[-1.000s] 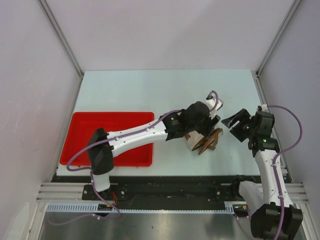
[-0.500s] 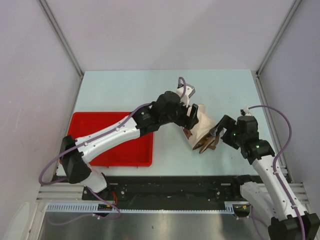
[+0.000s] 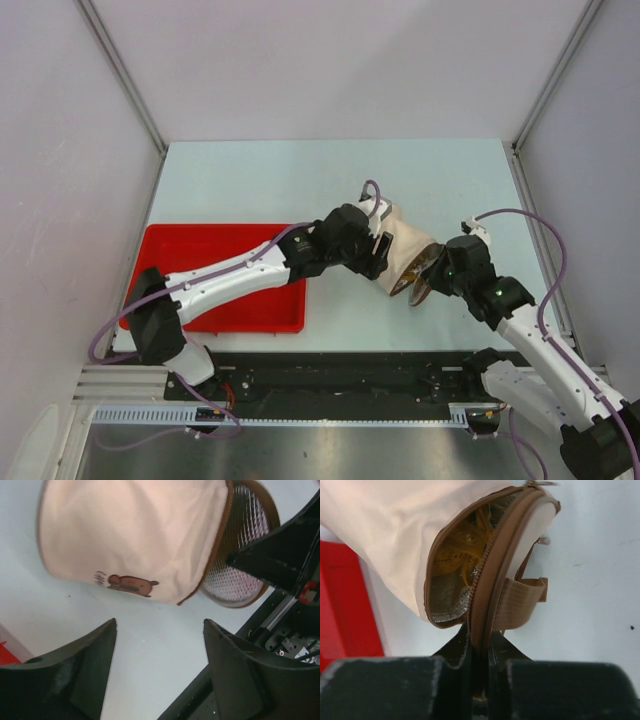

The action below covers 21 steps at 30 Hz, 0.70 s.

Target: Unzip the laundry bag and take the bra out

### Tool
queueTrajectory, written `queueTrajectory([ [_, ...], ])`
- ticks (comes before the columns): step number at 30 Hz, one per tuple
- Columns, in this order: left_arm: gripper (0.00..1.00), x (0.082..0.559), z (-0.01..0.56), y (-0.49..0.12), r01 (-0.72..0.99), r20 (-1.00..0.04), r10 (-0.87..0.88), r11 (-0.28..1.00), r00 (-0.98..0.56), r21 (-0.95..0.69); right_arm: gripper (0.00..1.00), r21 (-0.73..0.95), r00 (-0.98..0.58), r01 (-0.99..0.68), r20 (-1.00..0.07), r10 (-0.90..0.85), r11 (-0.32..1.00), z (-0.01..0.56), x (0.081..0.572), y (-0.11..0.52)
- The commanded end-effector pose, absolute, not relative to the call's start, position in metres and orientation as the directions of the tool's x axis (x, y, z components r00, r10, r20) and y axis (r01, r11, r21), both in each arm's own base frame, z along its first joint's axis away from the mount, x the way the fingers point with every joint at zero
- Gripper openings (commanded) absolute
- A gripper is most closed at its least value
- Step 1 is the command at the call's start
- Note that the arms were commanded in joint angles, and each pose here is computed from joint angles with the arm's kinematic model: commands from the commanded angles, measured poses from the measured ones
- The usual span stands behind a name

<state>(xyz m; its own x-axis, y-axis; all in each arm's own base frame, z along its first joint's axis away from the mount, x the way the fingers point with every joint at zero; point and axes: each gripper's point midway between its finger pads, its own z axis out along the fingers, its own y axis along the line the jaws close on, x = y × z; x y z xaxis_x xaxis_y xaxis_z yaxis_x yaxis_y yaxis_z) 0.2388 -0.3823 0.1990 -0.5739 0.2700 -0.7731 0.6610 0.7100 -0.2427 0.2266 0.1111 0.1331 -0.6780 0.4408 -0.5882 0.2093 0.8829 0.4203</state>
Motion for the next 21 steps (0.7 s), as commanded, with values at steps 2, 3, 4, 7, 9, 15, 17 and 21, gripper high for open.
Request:
queueTrajectory([
  [2,0.68,0.204,0.190,-0.399,0.746,-0.766,0.384,0.641,-0.516,-0.181,0.00,0.497,-0.650,0.114,-0.617,0.442,0.860,0.167,0.232,0.120],
  [3,0.67,0.202,0.188,-0.399,0.748,-0.763,0.394,0.641,-0.513,-0.171,0.00,0.504,-0.665,0.098,-0.608,0.433,0.858,0.169,0.230,0.122],
  [4,0.68,0.200,0.188,-0.399,0.749,-0.761,0.400,0.641,-0.511,-0.166,0.00,0.508,-0.681,0.085,-0.598,0.422,0.857,0.171,0.227,0.123],
  [7,0.71,0.199,0.193,-0.396,0.745,-0.764,0.389,0.644,-0.514,-0.173,0.00,0.551,-0.708,-0.005,-0.591,0.386,0.834,0.195,0.221,0.136],
  [9,0.78,0.198,0.199,-0.397,0.747,-0.771,0.379,0.640,-0.511,-0.181,0.00,0.569,-0.706,-0.047,-0.601,0.376,0.821,0.216,0.224,0.142],
  [15,0.94,0.200,0.215,-0.396,0.739,-0.780,0.364,0.649,-0.509,-0.179,0.00,0.659,-0.736,-0.154,-0.574,0.359,0.737,0.255,0.234,0.162],
  [17,0.94,0.207,0.220,-0.390,0.711,-0.789,0.345,0.685,-0.508,-0.158,0.00,0.728,-0.759,-0.184,-0.532,0.375,0.660,0.273,0.236,0.168],
  [21,0.93,0.215,0.237,-0.383,0.696,-0.819,0.322,0.707,-0.474,-0.125,0.00,0.801,-0.787,-0.209,-0.478,0.390,0.561,0.293,0.246,0.165],
])
